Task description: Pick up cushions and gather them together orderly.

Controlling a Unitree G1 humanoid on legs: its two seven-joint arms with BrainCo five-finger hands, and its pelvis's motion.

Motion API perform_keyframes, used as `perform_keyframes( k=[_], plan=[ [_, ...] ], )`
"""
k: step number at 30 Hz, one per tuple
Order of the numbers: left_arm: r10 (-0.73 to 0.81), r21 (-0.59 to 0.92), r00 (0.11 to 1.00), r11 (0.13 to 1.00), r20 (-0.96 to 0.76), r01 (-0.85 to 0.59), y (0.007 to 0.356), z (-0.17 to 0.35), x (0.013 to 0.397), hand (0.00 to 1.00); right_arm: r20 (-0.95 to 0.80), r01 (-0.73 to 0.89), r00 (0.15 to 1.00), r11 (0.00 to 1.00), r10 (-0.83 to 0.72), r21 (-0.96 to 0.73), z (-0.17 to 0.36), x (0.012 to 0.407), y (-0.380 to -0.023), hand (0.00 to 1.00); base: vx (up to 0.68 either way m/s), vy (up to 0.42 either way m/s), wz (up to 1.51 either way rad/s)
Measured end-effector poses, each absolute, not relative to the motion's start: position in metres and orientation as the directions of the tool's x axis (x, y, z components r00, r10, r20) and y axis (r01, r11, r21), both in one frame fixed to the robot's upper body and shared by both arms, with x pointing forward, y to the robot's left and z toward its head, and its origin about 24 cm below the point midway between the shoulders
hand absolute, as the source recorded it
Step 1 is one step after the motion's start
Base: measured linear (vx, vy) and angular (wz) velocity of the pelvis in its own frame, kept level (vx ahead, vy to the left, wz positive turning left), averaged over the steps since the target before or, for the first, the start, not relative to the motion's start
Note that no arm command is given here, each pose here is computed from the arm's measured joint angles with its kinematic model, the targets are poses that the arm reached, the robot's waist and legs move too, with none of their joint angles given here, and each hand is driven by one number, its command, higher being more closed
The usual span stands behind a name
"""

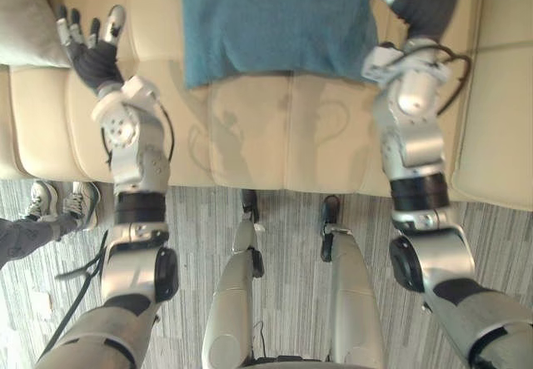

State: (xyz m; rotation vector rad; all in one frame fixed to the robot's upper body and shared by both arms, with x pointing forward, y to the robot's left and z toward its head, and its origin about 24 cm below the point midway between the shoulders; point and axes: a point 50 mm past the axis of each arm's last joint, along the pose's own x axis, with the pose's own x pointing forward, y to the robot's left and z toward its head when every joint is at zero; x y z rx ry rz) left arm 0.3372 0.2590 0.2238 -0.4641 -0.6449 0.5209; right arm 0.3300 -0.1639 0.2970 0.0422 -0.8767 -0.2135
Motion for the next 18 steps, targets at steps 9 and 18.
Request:
perform_keyframes(
  k=[9,18],
  plan=[
    [0.533,-0.391,0.846,0.784,0.025,-0.482,0.246,0.041,0.257,0.00,0.343,-0.032,0.935,0.982,0.095,-0.186,0.118,0.279,-0.173,0.00,0.12,-0.035,-0.06],
    [0.355,-0.109,0.675,0.833,-0.646,-0.543,0.196,-0.119,0.143,0.00,-0.432,0.011,0.901,0.999,-0.028,-0.041,-0.074,0.188,-0.165,0.00,0.10,-0.006,-0.26]
  ],
)
